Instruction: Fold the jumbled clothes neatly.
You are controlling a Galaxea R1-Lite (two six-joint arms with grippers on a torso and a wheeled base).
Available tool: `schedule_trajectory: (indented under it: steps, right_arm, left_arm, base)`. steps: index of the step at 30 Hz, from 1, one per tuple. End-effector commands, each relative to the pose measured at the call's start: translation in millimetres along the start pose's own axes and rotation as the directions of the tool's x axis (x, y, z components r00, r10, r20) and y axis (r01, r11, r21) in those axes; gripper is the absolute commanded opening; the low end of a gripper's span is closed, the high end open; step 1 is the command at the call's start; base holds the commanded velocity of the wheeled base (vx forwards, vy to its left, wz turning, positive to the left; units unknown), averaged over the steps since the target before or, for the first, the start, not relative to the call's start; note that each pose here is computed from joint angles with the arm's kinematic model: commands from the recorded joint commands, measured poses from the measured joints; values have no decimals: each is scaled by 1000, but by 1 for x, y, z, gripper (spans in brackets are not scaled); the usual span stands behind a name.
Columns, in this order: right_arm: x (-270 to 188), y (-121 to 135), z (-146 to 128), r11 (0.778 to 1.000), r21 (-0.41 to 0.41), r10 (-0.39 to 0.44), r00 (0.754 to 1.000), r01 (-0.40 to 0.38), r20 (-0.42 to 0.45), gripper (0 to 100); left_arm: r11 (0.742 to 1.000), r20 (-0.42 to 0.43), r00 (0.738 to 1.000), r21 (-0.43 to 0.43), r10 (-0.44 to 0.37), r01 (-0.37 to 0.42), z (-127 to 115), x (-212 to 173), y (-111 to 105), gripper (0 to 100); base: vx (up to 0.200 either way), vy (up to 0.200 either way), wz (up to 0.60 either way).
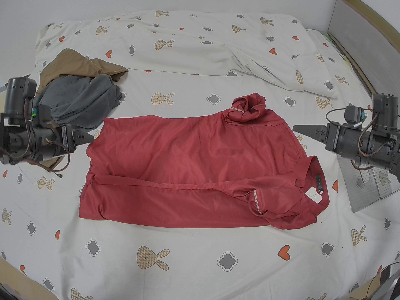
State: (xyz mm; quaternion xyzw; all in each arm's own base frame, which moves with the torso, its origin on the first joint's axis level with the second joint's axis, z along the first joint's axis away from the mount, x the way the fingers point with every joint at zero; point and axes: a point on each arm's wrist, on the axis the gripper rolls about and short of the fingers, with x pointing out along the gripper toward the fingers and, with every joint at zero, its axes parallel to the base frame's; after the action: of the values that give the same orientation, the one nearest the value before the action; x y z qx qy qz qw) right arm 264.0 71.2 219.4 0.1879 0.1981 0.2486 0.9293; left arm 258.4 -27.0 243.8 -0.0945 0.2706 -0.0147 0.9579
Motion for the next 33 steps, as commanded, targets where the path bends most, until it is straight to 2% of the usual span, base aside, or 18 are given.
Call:
schedule_trajectory:
  steps: [1, 6, 7, 9, 10, 11, 12, 16, 18, 19, 20, 22, 23, 25, 27, 29, 31, 33]
  right_arm:
    - [48, -23, 14, 989, 2, -147, 989, 147, 33, 100]
    - [63, -33, 31, 986, -39, -159, 985, 162, 73, 100]
    - [74, -50, 32, 972, -125, -193, 979, 200, 64, 100]
    - [79, -57, 28, 946, -238, -215, 975, 221, 52, 100]
    - [79, -57, 27, 944, -245, -215, 975, 221, 50, 100]
    - [81, -54, 24, 922, -312, -229, 972, 232, 46, 100]
    - [82, -52, 22, 917, -318, -240, 970, 242, 47, 100]
    - [87, -37, 12, 905, -333, -266, 963, 264, 41, 100]
    - [86, -37, 11, 904, -335, -268, 963, 266, 40, 100]
    - [84, -37, 6, 899, -340, -282, 959, 275, 28, 100]
    - [82, -36, 5, 897, -340, -288, 957, 281, 31, 100]
    - [72, -29, 6, 892, -343, -295, 954, 294, 49, 100]
    - [54, -17, 5, 889, -349, -293, 954, 297, 68, 100]
    - [34, -3, -1, 892, -359, -269, 961, 276, 71, 100]
    - [18, 7, -11, 894, -370, -248, 967, 252, 60, 100]
    - [6, 12, -29, 886, -407, -237, 971, 223, 17, 100]
    - [-2, 14, -48, 850, -484, -253, 967, 207, -29, 100]
    - [-8, 20, -73, 789, -581, -296, 952, 199, -75, 100]
  left_arm:
    - [999, -54, 998, 11, 31, -30, 23, 28, -10, 100]
    - [999, -96, 995, 31, 12, -10, 34, 48, -11, 100]
    - [995, -120, 992, 104, 24, -11, 35, 59, -10, 100]
    - [984, -131, 990, 177, 51, -28, 34, 68, -10, 100]
    - [983, -131, 990, 183, 55, -30, 34, 69, -9, 100]
    - [960, -128, 987, 274, 101, -63, 36, 81, -9, 100]
    - [945, -129, 984, 317, 126, -80, 36, 88, -8, 100]
    - [861, -122, 967, 490, 226, -139, 37, 118, -6, 100]
    - [851, -119, 966, 506, 231, -141, 37, 120, -6, 100]
    - [805, -104, 966, 578, 238, -136, 41, 123, -6, 100]
    - [795, -92, 968, 591, 235, -136, 43, 121, -6, 100]
    - [793, -75, 970, 592, 229, -142, 44, 117, -7, 100]
    - [810, -50, 977, 569, 209, -144, 46, 99, -12, 100]
    - [849, -58, 983, 515, 172, -118, 37, 79, -20, 100]
    - [892, -85, 991, 447, 107, -58, 24, 61, -28, 100]
    - [920, -128, 989, 392, 73, -17, 5, 49, -28, 100]
    - [921, -153, 986, 391, 65, -1, -16, 39, -27, 100]
    - [902, -178, 983, 429, 41, 40, -43, 26, -32, 100]
  base:
    - [0, 0, 0]
    - [0, 0, 0]
    - [0, 0, 0]
    - [0, 0, 0]
    - [0, 0, 0]
    - [0, 0, 0]
    - [0, 0, 0]
    - [0, 0, 0]
    - [0, 0, 0]
    - [0, 0, 0]
    - [0, 0, 0]
    - [0, 0, 0]
    - [0, 0, 0]
    - [0, 0, 0]
    - [0, 0, 0]
    - [0, 0, 0]
    - [0, 0, 0]
    - [0, 0, 0]
